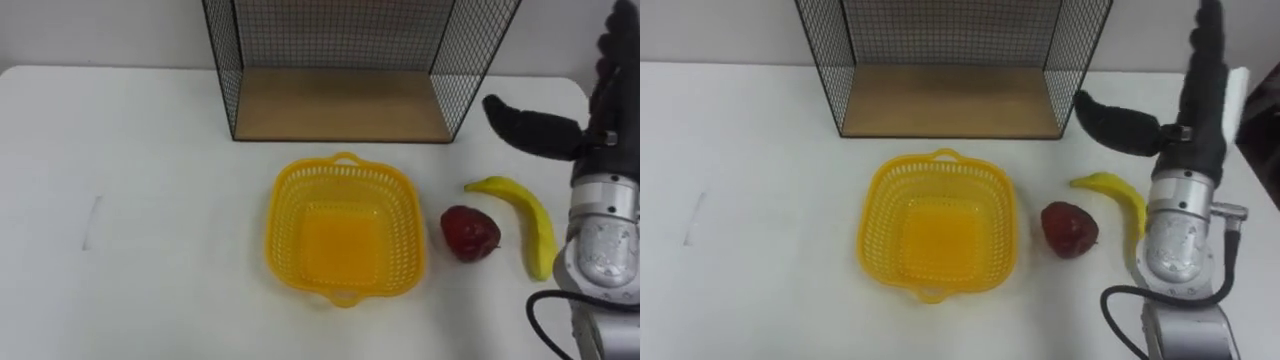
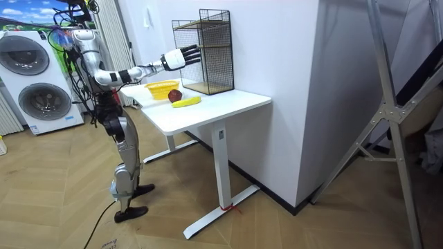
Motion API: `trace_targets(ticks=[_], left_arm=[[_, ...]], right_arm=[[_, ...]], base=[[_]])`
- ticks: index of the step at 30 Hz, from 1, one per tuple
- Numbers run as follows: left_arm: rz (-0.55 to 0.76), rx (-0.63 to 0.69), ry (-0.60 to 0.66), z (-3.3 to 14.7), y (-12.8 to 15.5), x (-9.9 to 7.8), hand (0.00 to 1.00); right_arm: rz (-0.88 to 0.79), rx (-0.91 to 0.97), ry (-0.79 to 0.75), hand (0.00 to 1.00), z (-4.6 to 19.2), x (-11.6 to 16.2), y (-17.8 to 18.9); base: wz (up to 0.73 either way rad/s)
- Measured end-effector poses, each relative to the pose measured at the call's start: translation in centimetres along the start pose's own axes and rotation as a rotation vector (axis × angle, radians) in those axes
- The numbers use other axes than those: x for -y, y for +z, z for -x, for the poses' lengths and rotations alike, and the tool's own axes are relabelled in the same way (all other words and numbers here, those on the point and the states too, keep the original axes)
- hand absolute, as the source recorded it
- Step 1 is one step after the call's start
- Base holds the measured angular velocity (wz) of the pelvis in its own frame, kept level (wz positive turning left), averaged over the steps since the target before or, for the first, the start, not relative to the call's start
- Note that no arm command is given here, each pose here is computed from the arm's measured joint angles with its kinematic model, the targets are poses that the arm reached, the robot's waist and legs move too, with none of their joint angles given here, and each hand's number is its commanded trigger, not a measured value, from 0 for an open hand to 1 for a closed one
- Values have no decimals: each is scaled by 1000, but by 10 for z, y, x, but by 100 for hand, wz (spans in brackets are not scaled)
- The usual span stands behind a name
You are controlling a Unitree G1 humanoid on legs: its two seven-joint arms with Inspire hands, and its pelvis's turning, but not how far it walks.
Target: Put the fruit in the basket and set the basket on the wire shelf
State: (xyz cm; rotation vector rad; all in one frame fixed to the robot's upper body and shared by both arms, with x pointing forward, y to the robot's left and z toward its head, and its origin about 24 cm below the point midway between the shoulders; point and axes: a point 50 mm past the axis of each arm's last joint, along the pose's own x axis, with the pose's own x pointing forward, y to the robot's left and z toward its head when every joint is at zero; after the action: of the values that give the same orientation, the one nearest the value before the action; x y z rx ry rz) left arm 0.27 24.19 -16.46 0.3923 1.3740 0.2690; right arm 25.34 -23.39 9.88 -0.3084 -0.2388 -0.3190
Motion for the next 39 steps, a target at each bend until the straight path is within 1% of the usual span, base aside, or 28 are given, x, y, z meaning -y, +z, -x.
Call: trace_targets(ticks=[3, 9, 16, 20, 25, 32, 39], left_arm=[[-10, -18, 3, 0, -3, -1, 0], [-51, -7, -2, 0, -2, 0, 0], [-64, 18, 0, 0, 3, -1, 0], [-94, 25, -2, 1, 2, 0, 0], [-95, 19, -5, 2, -1, 1, 0], [-91, 25, -36, 2, -1, 3, 0], [-90, 23, -43, 2, -2, 4, 0]], right_arm=[[-6, -4, 51, 0, 1, -4, 0], [-25, -18, 114, 0, 1, -8, -3], [-2, -123, 185, 0, 6, -13, -26], [8, -164, 199, 0, 11, -11, -35], [-14, -224, 190, 0, 18, -9, -47], [-54, -230, 143, 0, 16, 0, -48], [-55, -229, 139, 0, 16, 1, -47]], base=[[5], [4], [1], [0], [0], [0], [0]])
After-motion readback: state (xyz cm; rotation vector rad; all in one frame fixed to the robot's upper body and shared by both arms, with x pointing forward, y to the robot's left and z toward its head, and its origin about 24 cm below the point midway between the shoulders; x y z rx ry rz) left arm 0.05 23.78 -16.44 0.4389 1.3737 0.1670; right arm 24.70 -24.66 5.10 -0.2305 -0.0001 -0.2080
